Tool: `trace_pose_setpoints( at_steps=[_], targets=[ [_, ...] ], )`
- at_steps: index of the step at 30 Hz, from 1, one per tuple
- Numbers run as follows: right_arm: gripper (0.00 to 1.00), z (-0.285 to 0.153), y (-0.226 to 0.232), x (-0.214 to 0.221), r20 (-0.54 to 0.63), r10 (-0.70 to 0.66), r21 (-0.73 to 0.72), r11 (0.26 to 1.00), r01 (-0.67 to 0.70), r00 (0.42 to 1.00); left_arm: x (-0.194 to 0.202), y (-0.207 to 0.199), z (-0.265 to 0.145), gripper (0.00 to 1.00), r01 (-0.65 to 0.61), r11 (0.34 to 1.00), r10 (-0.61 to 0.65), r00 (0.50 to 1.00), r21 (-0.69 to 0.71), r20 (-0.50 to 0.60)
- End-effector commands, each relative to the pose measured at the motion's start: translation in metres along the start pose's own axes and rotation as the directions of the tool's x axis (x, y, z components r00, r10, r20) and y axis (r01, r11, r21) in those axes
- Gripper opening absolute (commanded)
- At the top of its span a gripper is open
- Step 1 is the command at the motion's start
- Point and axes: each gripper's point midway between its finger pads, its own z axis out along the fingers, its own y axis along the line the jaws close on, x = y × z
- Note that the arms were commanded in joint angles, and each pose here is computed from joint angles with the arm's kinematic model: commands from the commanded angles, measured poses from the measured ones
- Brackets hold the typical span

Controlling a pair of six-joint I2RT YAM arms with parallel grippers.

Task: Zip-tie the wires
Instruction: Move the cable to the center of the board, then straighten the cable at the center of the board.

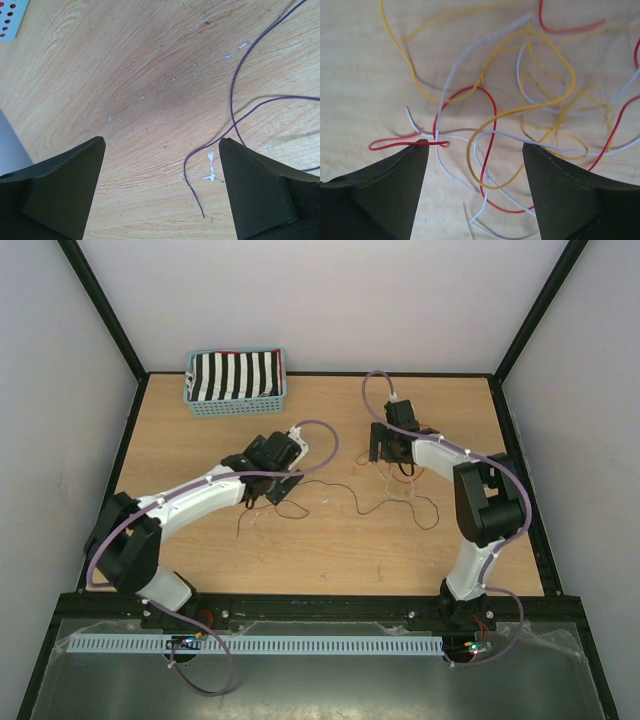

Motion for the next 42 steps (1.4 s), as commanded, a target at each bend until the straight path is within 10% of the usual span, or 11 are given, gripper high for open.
trace_pose_setpoints(
  at_steps=[1,17,25,42],
  targets=[
    [0.85,0.020,0.002,-0.042,0.068,-0.033,0.048,0.998,0.030,0.997,-0.004,0.002,-0.019,0.99,0.118,0.984,-0.124,0.991,0.132,0.042],
    [0.86,0.096,-0.034,-0.142,0.139,0.033,0.084,0.995,-0.045,0.990,0.065,0.011,-0.041,0.99,0.503,0.842,-0.466,0.861,0.194,-0.205],
    [0.90,0.062,-0.016,-0.179,0.181,0.039,0.011,0.999,-0.041,0.983,0.095,-0.013,-0.043,0.96,0.598,0.766,-0.515,0.791,0.236,-0.331],
    [0.82,-0.083,0.059,-0.038,0.075,-0.129,-0.303,0.942,0.146,0.989,0.125,-0.039,-0.020,0.73,0.636,0.753,-0.492,0.716,0.171,-0.495]
  ],
)
